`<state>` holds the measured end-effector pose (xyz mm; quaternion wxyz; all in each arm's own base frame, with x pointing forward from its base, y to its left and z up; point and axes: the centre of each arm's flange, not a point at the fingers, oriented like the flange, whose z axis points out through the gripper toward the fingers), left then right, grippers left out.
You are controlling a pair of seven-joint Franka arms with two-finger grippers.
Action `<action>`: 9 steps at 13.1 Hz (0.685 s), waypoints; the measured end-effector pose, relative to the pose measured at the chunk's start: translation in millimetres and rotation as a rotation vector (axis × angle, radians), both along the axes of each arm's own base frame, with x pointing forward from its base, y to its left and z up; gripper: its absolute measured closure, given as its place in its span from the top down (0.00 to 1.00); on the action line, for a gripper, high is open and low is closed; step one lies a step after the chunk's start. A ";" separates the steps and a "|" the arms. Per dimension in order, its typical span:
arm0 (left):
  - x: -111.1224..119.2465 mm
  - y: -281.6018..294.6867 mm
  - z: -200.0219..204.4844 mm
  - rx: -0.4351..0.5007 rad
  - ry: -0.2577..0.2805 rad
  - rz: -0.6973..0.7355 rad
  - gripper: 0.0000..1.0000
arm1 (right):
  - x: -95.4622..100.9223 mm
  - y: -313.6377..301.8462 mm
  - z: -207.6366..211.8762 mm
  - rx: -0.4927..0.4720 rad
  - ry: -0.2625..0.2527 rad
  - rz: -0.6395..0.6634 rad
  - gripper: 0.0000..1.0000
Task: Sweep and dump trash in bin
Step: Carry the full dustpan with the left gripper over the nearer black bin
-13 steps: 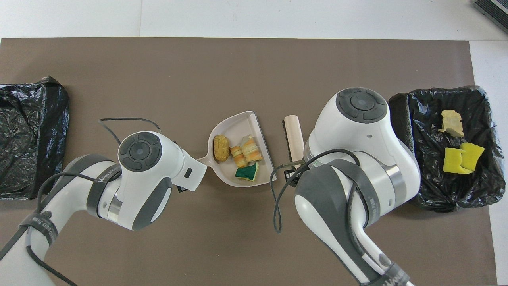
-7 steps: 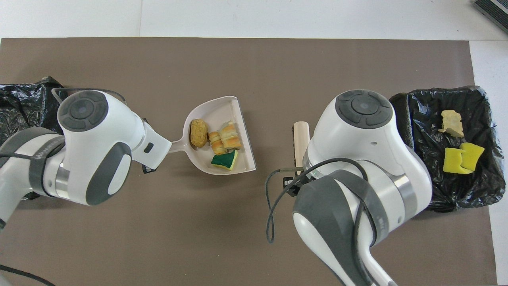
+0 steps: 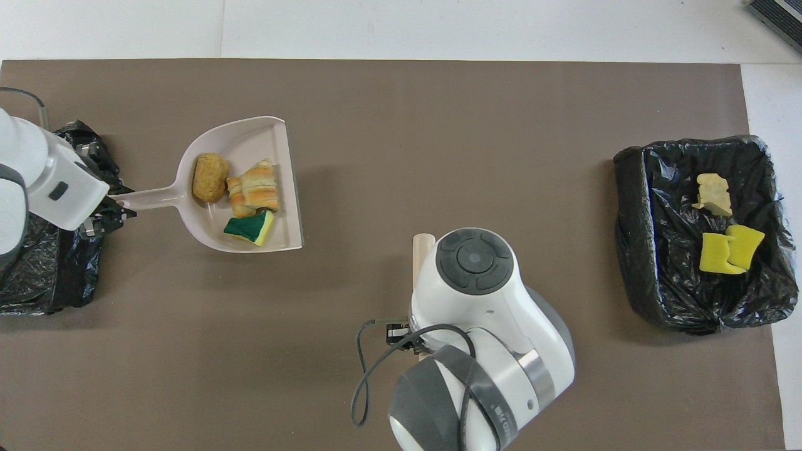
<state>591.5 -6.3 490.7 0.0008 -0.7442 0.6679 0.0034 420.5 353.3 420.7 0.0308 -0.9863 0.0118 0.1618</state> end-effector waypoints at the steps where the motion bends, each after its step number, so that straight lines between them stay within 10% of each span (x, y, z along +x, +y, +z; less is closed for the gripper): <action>1: 0.2 30.4 0.3 -0.007 -0.001 -0.015 0.32 | -10.3 14.8 -8.2 0.000 -0.003 -0.006 0.26; 9: -39.8 268.1 28.4 0.018 -0.062 -0.146 0.32 | -67.8 46.8 -80.2 -0.031 -0.004 0.004 0.26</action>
